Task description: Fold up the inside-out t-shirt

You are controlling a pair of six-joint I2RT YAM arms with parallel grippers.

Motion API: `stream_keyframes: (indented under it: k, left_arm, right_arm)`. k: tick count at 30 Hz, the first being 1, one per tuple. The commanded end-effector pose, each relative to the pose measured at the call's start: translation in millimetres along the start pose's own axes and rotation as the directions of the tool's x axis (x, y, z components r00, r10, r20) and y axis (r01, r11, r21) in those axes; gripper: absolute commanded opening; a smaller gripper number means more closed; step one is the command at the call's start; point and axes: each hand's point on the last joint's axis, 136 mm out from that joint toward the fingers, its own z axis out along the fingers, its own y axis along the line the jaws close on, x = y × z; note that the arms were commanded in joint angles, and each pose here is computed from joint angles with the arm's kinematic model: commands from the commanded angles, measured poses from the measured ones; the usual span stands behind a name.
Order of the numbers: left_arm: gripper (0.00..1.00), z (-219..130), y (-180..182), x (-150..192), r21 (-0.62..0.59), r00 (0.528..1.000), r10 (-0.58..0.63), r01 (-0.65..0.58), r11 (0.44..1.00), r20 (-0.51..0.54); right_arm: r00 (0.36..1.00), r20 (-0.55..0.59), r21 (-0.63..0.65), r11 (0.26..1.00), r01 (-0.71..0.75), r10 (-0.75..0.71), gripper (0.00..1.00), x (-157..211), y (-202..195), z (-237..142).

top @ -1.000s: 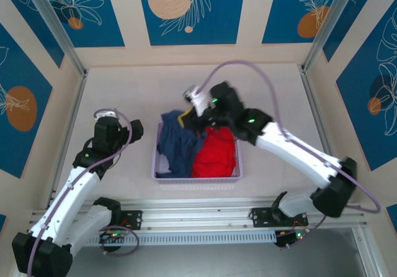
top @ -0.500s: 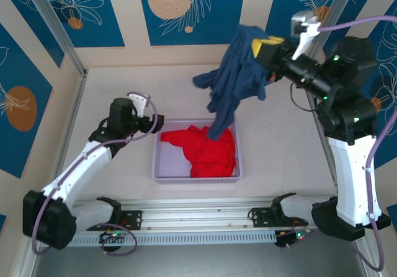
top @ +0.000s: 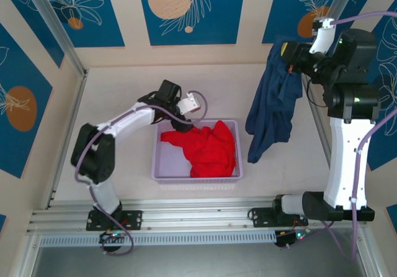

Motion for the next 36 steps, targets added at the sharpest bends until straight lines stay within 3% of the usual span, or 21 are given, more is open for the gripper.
stream_keyframes:
  k: [1,7,13,19,25,32,36]
  left_arm:
    - [0.77,12.0,-8.3,7.0,0.081,0.995,0.068,-0.062,0.995,-0.078]
    - [0.48,33.6,0.7,8.7,0.104,0.990,0.047,-0.033,0.994,-0.131]
    - [0.24,20.6,40.8,40.1,0.017,0.979,-0.066,0.071,0.997,-0.195]
    - [0.16,-22.4,121.4,110.9,-0.214,0.926,-0.277,0.225,0.951,-0.257]
    - [0.13,-82.9,200.1,182.1,-0.462,0.832,-0.503,0.361,0.810,-0.232]
    - [0.14,-148.8,271.9,274.4,-0.693,0.656,-0.743,0.475,0.542,-0.133]
    - [0.17,-182.0,303.4,318.2,-0.761,0.565,-0.825,0.530,0.375,-0.013]
  right_arm:
    - [1.000,-0.005,-0.030,1.000,0.007,-0.007,0.00,4.1,3.0,-1.4]
    - [0.997,-0.070,-0.024,1.000,-0.020,0.018,0.00,28.8,-7.5,10.4]
    - [0.990,-0.127,-0.005,0.998,-0.066,0.065,0.00,60.3,-19.0,18.4]
    - [0.988,-0.138,0.036,0.997,-0.066,0.070,0.00,74.9,-24.9,8.8]
    - [0.998,-0.060,0.066,0.998,-0.026,0.030,0.00,47.2,-17.7,-12.0]
    - [0.993,-0.100,-0.016,0.998,-0.056,0.054,0.00,48.8,-3.4,1.1]
    - [0.983,-0.169,-0.062,0.995,-0.081,0.070,0.00,64.7,4.2,19.6]
